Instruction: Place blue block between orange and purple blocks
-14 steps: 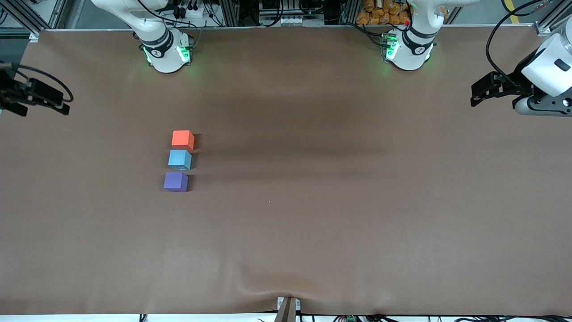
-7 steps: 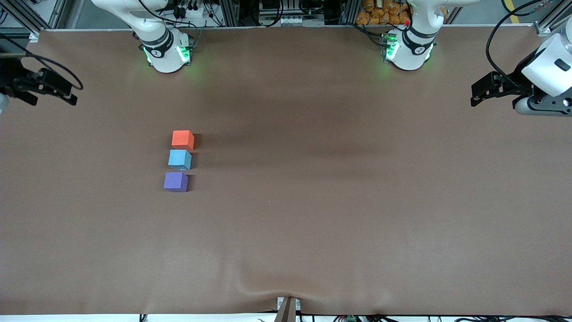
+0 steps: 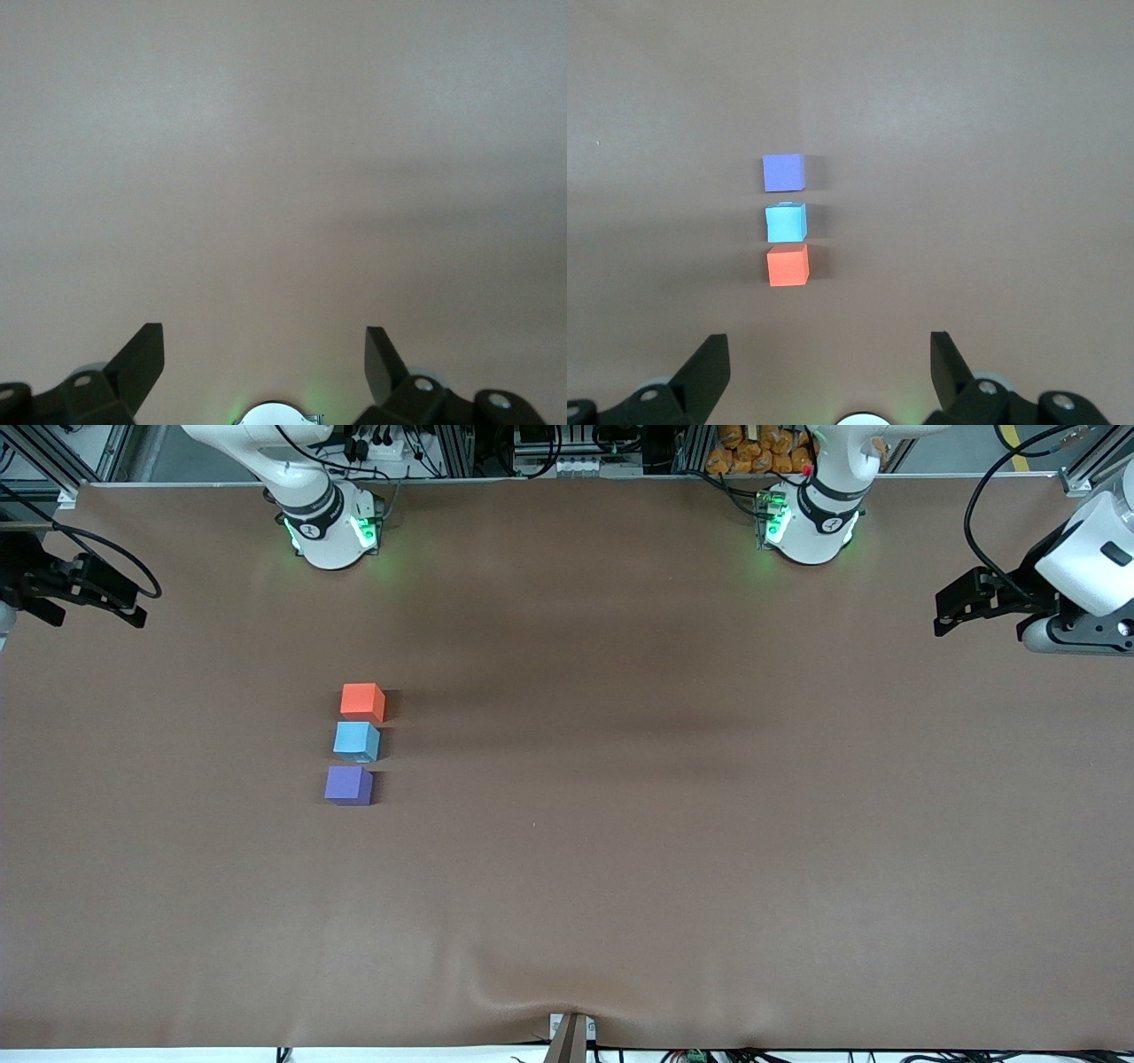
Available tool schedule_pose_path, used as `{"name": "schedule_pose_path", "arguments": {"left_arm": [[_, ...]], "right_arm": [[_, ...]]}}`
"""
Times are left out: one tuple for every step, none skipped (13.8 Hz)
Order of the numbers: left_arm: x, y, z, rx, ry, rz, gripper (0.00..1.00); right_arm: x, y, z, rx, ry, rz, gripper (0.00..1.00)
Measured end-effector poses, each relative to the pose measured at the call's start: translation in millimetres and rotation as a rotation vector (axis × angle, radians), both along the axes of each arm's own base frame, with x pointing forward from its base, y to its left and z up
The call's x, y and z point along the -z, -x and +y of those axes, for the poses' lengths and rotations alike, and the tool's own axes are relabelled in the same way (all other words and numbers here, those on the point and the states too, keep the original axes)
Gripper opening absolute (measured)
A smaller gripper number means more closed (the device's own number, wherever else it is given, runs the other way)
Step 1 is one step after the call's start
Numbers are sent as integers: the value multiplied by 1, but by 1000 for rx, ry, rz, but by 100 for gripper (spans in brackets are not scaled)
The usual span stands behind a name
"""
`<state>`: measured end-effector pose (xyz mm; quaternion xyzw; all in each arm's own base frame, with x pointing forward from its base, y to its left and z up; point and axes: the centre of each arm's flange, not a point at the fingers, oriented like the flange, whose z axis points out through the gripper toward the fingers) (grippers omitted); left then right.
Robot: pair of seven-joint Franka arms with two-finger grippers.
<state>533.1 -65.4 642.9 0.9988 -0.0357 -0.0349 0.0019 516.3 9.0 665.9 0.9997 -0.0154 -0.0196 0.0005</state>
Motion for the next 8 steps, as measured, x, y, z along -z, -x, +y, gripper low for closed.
{"name": "schedule_pose_path", "arguments": {"left_arm": [[0, 0, 0, 0, 0, 0, 100], [0, 0, 0, -1, 0, 0, 100], [0, 0, 0, -1, 0, 0, 100], [0, 0, 0, -1, 0, 0, 100], [0, 0, 0, -1, 0, 0, 100], [0, 0, 0, -1, 0, 0, 100], [0, 0, 0, -1, 0, 0, 100], [0, 0, 0, -1, 0, 0, 100]], "right_arm": [[0, 0, 1, -2, 1, 0, 100], [0, 0, 1, -3, 2, 0, 100], [0, 0, 2, -3, 2, 0, 100], [0, 0, 2, -3, 2, 0, 100], [0, 0, 2, -3, 2, 1, 100], [0, 0, 2, -3, 3, 1, 100], [0, 0, 2, -3, 3, 2, 100], [0, 0, 2, -3, 3, 2, 100]]}}
